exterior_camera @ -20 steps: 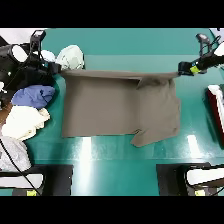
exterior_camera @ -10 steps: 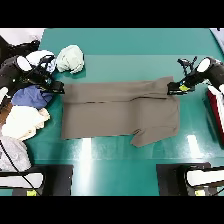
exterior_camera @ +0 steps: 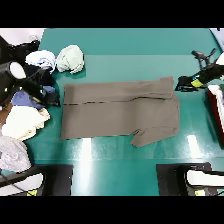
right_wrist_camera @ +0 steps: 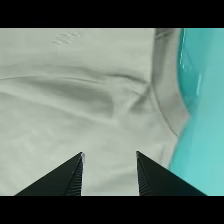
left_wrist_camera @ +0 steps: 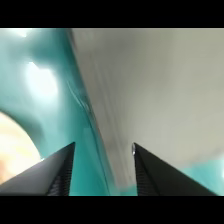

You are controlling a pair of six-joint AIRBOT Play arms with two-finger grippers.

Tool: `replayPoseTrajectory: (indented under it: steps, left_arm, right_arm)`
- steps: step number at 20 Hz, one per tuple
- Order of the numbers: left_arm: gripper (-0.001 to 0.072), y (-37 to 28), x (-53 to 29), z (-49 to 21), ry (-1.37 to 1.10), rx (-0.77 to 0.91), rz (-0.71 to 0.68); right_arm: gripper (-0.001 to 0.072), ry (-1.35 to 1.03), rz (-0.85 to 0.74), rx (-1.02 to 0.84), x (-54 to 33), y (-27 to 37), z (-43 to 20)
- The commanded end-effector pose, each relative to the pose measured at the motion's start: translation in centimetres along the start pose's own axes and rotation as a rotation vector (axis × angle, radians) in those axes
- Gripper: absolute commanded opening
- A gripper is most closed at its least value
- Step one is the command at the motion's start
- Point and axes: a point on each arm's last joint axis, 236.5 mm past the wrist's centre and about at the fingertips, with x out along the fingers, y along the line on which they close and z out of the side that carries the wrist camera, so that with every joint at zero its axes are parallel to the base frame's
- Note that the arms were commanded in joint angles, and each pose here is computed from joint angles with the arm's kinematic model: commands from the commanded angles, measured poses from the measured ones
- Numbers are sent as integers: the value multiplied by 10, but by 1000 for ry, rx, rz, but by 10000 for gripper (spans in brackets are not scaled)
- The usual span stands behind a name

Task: Fold the shirts.

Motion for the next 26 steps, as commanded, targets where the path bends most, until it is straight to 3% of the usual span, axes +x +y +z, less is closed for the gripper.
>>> replayPoseTrajectory:
  steps: [1, 7, 12, 23, 24, 25, 26]
  left_arm:
    - [421, -15, 19, -68, 97, -25, -54]
    - [448, -29, 59, -122, 170, -299, -297]
    - [448, -3, 66, -126, 161, -322, -200]
    - [427, -34, 80, -114, 147, -226, -194]
    - [312, -34, 79, -115, 150, -228, -198]
    - [57, -35, 79, -115, 154, -225, -200]
    - [24, -35, 79, -115, 153, -226, -201]
  right_arm:
    - [385, -102, -6, -5, -39, 1, 5]
    - [384, -137, 0, -69, -50, 18, 6]
    - [384, -133, 9, -100, -47, 31, 6]
    - [384, -92, 12, -100, -46, 31, -4]
    - [384, -77, 13, -101, -46, 31, -8]
    - [384, -57, 13, -100, -46, 31, -12]
    - [384, -26, 14, -100, -45, 30, -20]
